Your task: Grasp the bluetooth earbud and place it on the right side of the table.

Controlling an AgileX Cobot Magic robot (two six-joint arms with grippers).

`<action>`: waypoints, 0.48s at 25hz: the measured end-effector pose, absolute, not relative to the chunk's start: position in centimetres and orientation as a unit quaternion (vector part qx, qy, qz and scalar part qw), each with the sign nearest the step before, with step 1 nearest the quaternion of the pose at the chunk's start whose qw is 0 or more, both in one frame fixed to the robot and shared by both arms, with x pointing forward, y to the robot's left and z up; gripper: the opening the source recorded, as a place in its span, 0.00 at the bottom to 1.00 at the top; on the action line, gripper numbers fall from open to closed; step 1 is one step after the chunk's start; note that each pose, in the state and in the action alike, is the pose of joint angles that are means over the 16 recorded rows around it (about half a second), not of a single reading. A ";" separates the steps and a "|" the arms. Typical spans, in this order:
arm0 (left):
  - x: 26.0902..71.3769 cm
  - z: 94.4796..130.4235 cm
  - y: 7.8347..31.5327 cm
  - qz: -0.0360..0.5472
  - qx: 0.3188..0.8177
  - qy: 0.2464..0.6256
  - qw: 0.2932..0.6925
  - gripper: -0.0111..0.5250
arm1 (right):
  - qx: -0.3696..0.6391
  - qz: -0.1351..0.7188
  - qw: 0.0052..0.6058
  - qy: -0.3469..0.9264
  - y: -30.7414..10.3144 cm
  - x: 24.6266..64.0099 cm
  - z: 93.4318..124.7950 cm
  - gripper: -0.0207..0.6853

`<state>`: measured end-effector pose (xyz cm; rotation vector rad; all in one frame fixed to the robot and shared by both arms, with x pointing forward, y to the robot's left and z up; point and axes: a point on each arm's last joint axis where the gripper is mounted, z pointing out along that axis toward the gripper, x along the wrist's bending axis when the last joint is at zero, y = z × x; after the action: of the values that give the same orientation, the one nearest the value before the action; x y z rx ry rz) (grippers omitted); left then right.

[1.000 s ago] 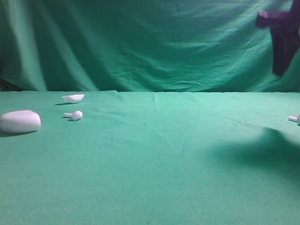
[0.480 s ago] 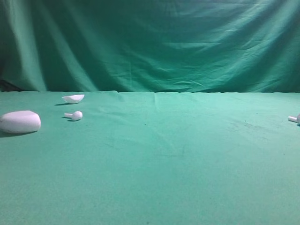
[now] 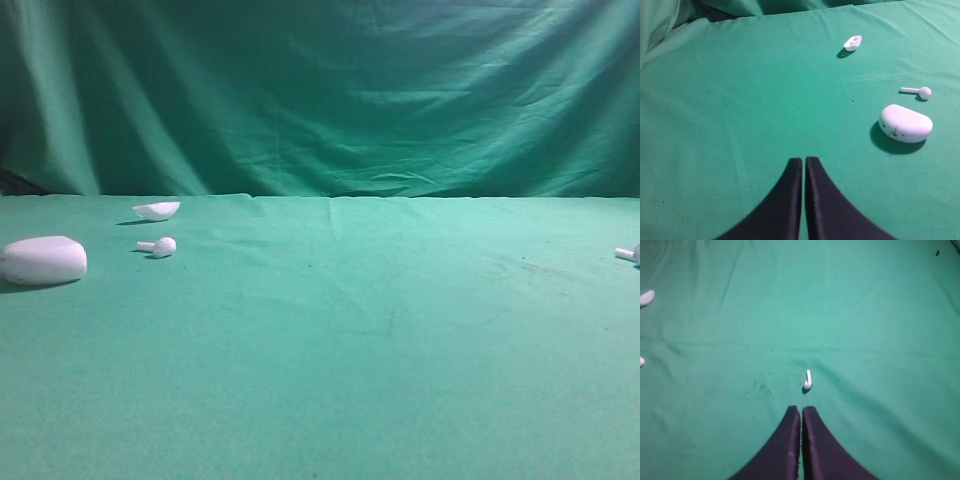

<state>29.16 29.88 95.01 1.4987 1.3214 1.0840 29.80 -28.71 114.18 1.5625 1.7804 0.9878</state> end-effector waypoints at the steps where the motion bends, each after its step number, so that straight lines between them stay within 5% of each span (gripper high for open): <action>1: 29.2 95.0 29.9 0.433 0.598 0.527 0.421 0.02 | 0.580 0.379 0.288 0.661 -28.9 28.9 114.0 0.03; 12: 29.2 95.0 29.9 0.433 0.598 0.527 0.421 0.02 | 0.546 0.455 0.320 0.626 -29.8 23.0 112.3 0.03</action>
<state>29.16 29.88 95.01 1.4987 1.3214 1.0840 23.02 -29.78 112.27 1.4351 1.6451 1.1969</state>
